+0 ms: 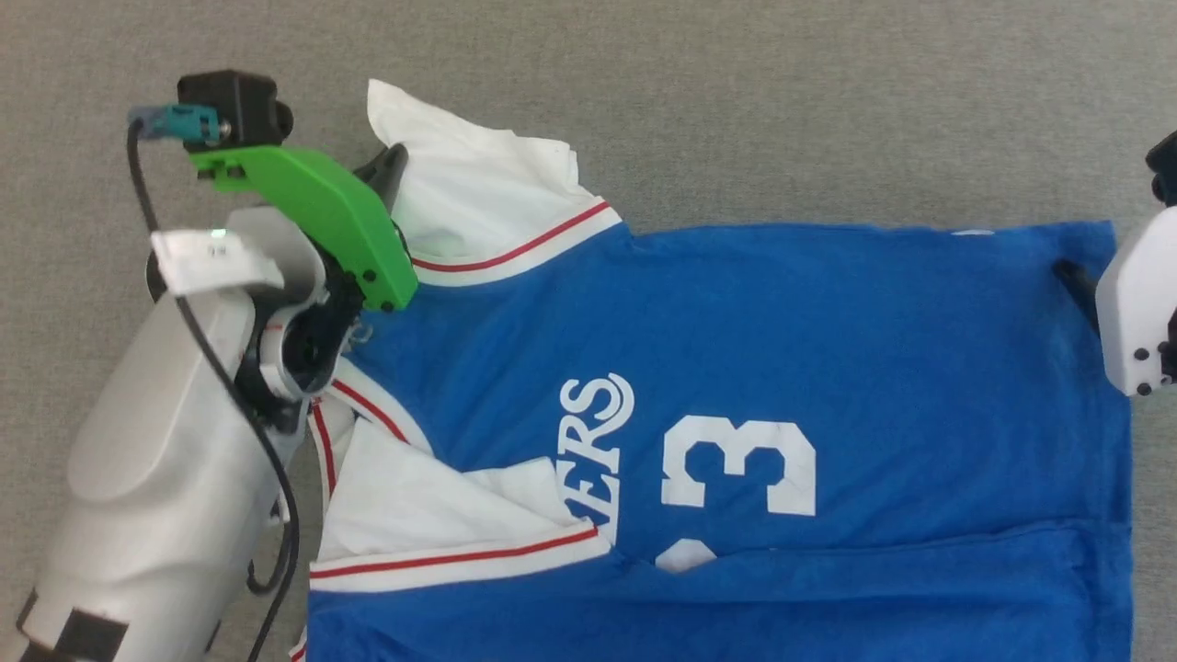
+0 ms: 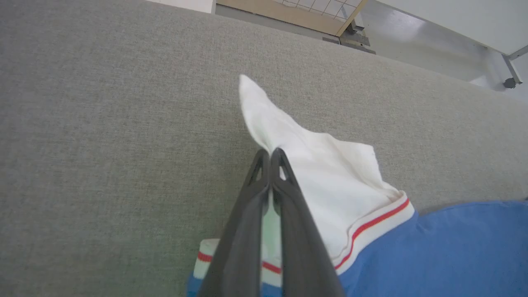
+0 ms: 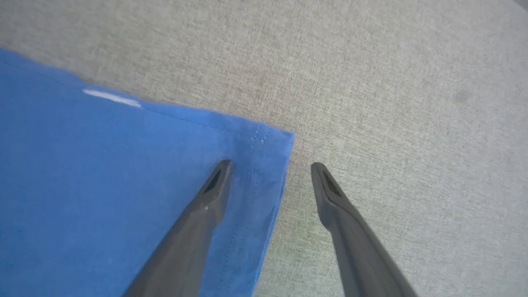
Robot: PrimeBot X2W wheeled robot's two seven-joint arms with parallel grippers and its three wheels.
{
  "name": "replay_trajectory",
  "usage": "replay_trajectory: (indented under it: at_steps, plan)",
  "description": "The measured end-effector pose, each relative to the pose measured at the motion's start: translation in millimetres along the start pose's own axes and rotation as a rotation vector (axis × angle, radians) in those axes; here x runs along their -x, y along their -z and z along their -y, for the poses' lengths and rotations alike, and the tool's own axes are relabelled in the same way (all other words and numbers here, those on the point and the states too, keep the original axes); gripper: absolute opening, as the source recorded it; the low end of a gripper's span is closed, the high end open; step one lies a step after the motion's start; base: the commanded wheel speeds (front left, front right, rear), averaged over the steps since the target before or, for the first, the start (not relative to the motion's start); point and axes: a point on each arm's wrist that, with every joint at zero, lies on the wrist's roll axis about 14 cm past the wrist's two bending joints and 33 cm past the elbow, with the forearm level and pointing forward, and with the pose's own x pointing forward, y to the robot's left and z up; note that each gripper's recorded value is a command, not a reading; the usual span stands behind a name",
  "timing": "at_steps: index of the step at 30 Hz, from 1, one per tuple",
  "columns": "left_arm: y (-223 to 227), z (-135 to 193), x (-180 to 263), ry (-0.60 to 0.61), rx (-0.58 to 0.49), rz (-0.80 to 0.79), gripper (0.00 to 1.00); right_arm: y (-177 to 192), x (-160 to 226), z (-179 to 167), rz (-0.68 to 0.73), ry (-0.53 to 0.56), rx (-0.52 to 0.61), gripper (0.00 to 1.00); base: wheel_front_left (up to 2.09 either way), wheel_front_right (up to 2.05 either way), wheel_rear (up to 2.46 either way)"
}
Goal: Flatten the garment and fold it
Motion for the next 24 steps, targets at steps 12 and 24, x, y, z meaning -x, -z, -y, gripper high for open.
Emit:
replay_trajectory:
  at_steps: [12, 24]
  plan:
    - [-18.6, 7.1, 43.4, 0.035, 0.022, 0.137, 0.00, -16.6, 4.6, -11.2, 0.032, -0.063, -0.008, 0.00, 0.00, 0.00, 0.00]
    - [2.0, 6.6, 124.4, 0.041, 0.118, 0.172, 0.00, 9.6, 74.7, -17.5, 0.177, -0.088, -0.129, 0.00, 0.00, 0.00, 0.00]
